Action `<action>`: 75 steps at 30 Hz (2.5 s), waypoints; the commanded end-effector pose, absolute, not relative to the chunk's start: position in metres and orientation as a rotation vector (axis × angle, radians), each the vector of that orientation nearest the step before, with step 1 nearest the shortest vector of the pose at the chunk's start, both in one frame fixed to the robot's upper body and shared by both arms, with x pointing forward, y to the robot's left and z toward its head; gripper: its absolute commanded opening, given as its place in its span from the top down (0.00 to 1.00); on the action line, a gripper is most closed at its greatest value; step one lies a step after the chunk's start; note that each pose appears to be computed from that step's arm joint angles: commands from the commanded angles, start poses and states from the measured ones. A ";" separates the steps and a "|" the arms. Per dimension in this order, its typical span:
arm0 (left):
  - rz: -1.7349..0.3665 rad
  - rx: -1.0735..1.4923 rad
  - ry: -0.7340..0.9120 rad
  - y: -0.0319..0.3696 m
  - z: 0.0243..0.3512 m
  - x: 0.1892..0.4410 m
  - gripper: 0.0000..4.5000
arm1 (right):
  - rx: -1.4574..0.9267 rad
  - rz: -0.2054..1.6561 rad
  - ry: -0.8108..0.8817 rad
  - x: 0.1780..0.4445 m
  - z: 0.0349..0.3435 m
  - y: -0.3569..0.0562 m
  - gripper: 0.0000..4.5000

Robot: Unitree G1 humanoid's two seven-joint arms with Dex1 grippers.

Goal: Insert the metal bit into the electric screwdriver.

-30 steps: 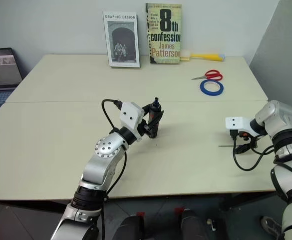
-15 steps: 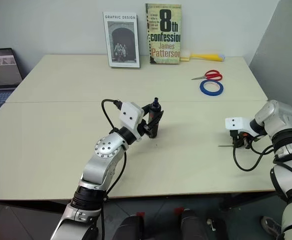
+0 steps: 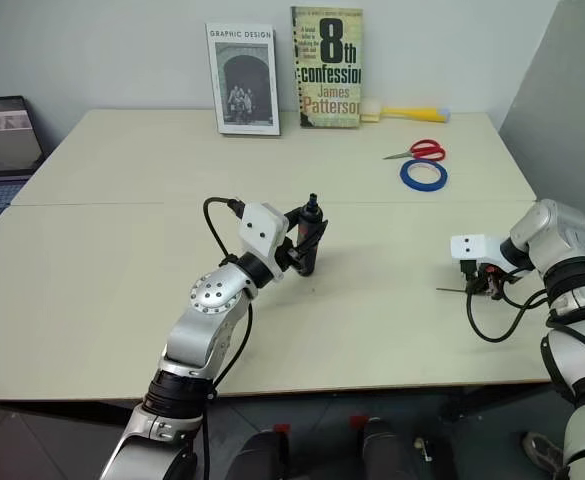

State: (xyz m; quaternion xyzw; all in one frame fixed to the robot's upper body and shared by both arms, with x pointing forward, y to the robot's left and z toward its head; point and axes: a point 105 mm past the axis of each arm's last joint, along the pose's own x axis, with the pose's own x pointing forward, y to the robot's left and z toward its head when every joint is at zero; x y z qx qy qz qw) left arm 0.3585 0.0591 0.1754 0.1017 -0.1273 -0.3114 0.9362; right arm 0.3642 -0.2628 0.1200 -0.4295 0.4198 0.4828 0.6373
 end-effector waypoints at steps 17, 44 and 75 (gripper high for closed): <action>-0.839 0.038 -0.386 0.034 0.232 0.339 0.63 | -0.656 1.157 0.365 0.327 0.210 -0.200 1.00; -0.638 0.039 -0.361 0.038 0.181 0.346 0.63 | -0.102 0.930 -0.293 0.317 0.304 -0.101 1.00; -0.567 0.066 -0.350 0.035 0.181 0.355 0.63 | 0.065 0.882 -0.390 0.334 0.313 -0.050 1.00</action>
